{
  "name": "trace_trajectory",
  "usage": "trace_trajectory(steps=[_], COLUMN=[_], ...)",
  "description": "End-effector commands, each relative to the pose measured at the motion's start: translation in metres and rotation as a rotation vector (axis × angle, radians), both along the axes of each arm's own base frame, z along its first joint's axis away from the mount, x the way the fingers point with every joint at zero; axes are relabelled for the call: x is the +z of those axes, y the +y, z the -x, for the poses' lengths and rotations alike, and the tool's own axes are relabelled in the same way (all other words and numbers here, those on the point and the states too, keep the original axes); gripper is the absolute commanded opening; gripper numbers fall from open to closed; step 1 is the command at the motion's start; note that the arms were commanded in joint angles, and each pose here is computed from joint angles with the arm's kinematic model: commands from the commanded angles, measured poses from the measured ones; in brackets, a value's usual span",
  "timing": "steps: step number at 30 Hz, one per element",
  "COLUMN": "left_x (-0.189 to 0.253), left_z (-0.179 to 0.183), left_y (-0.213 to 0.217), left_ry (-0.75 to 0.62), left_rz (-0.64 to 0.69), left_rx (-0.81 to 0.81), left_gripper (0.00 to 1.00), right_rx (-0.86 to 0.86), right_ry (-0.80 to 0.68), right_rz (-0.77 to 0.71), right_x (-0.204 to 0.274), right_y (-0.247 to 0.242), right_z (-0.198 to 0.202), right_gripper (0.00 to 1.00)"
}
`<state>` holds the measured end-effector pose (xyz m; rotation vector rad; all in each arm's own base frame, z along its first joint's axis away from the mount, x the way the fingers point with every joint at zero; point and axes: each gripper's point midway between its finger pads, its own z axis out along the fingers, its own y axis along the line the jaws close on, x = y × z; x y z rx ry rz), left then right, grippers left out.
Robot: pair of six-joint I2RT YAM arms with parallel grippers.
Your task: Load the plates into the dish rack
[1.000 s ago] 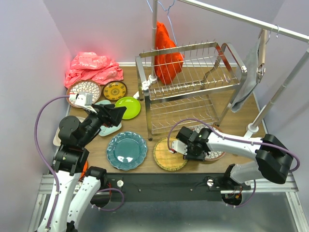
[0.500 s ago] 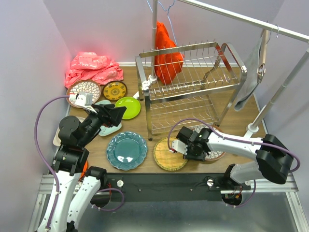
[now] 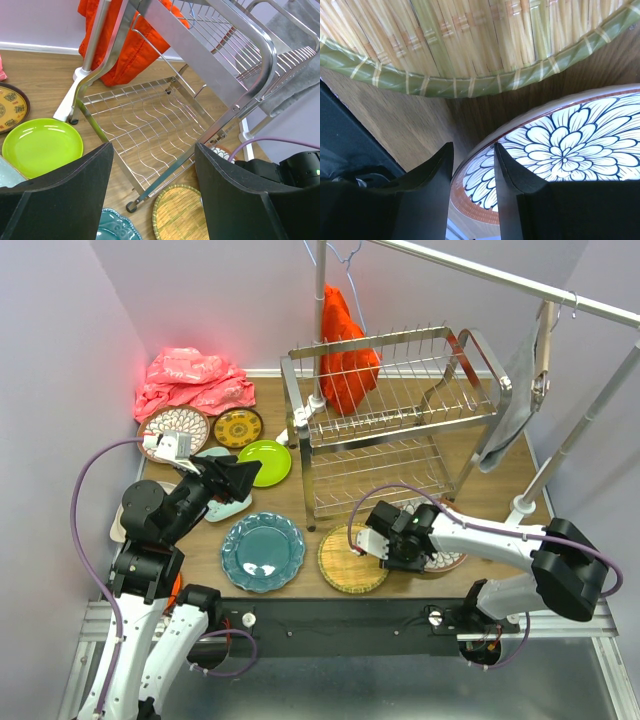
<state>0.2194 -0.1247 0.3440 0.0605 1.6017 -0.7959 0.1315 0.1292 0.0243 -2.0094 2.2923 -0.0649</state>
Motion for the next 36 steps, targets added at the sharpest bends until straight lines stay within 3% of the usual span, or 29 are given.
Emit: trace_trajectory(steps=[1, 26, 36], left_x=[0.007, 0.008, 0.008], left_z=[0.003, 0.002, 0.004], left_y=[0.002, -0.004, -0.005], left_ry=[-0.025, -0.035, -0.03], left_rz=[-0.005, 0.027, 0.027], left_rx=[0.009, -0.02, -0.029], left_gripper=[0.75, 0.75, 0.75], right_rx=[0.046, 0.087, 0.094], right_ry=[0.053, 0.142, 0.145], right_rz=[-0.07, -0.176, -0.201], right_x=[0.009, 0.091, 0.096], right_y=[0.014, 0.021, 0.02], right_z=[0.008, 0.031, 0.036], right_gripper=[0.01, 0.01, 0.01])
